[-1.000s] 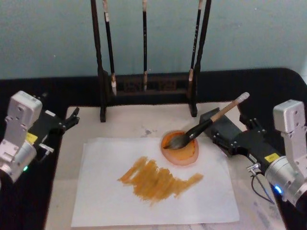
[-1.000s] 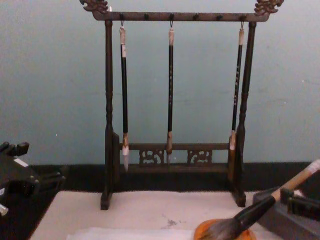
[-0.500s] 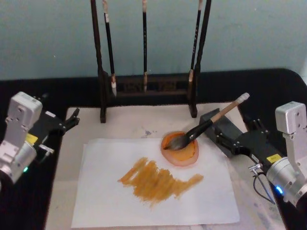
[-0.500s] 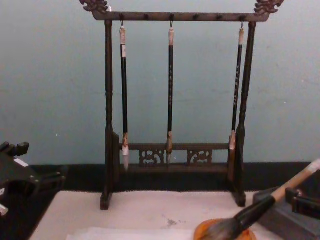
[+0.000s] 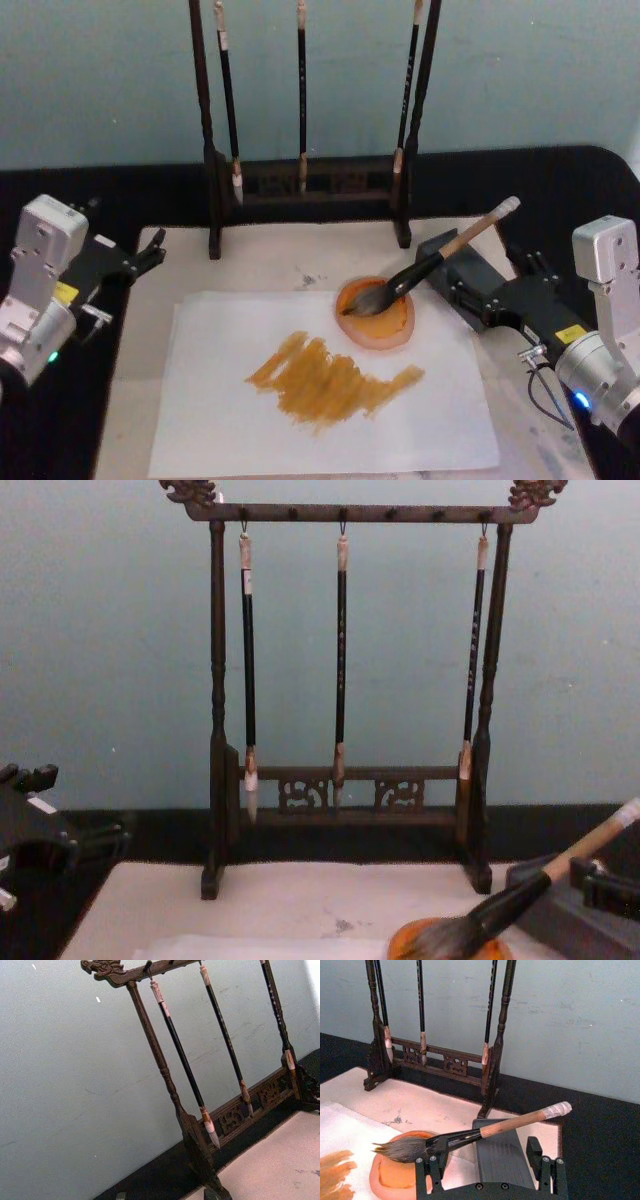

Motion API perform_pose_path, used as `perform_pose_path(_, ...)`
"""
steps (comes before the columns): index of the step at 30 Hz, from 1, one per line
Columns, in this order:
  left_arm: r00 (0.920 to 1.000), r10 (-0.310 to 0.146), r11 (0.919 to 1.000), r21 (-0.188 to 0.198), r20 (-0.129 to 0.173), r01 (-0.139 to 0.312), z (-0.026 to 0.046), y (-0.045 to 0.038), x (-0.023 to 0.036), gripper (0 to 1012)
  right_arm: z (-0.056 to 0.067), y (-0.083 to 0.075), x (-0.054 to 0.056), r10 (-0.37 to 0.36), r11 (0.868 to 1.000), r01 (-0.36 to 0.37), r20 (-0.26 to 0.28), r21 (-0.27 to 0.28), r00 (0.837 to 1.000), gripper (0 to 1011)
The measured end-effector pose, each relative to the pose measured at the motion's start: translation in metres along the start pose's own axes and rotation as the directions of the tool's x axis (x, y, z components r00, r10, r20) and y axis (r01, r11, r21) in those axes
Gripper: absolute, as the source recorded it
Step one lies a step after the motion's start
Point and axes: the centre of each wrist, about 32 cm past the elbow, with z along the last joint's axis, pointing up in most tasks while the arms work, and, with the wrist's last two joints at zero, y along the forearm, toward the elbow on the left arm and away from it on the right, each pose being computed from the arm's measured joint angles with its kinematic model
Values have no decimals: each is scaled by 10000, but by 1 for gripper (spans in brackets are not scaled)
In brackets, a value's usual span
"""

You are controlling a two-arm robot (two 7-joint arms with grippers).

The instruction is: Pick up the brush from the inkstone, write on the paper, then place the brush back to its original position.

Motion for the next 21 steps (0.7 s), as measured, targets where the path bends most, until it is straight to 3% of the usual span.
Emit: perform_pose_path(21,10000,0,10000,0,1,0,0,0,0,1010,2,0,0,13,10000,-13,16,-5,10000,1000)
